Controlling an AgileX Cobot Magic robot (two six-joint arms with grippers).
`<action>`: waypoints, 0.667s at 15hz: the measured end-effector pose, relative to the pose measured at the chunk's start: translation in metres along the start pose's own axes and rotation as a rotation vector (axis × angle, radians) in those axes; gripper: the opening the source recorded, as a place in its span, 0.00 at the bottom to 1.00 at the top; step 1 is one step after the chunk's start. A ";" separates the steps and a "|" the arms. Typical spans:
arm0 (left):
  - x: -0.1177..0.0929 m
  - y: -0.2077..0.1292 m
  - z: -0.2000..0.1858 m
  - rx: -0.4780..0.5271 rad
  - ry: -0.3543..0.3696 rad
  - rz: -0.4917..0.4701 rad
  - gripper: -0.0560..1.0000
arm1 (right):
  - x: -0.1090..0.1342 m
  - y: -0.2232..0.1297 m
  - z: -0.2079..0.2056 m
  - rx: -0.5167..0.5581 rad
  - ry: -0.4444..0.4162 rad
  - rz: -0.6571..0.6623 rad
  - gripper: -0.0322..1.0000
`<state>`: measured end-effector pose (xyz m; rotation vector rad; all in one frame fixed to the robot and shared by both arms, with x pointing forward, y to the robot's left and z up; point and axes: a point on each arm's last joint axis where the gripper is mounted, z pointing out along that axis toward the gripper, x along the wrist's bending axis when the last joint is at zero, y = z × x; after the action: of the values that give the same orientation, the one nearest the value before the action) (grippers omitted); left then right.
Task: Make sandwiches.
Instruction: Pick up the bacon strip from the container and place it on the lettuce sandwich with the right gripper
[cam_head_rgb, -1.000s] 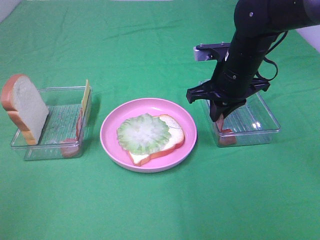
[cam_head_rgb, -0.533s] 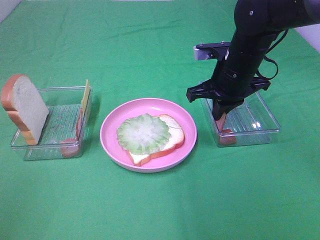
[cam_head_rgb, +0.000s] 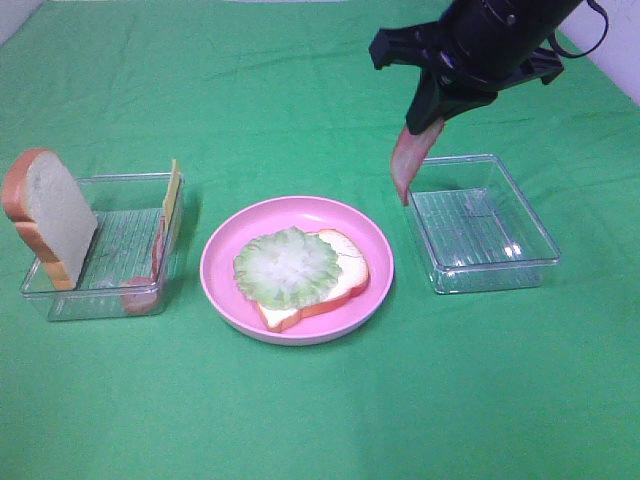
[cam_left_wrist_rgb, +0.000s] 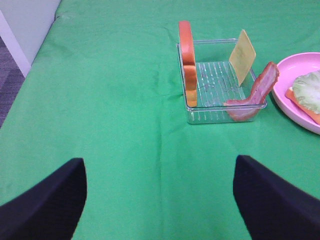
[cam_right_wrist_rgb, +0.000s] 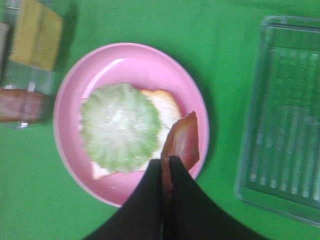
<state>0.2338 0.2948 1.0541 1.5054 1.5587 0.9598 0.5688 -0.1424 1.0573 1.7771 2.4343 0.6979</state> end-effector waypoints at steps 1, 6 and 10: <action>0.000 0.000 0.000 0.000 0.000 0.000 0.78 | 0.013 0.002 -0.001 -0.018 0.138 -0.024 0.03; 0.000 0.000 0.000 0.000 0.000 0.000 0.78 | 0.032 0.010 0.045 0.001 0.478 -0.012 0.03; 0.000 0.000 0.000 0.000 0.000 0.000 0.78 | 0.032 0.006 0.106 0.087 0.648 0.089 0.03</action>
<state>0.2338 0.2948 1.0541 1.5054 1.5587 0.9598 0.5948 -0.0774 0.9719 1.9284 2.8016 1.3829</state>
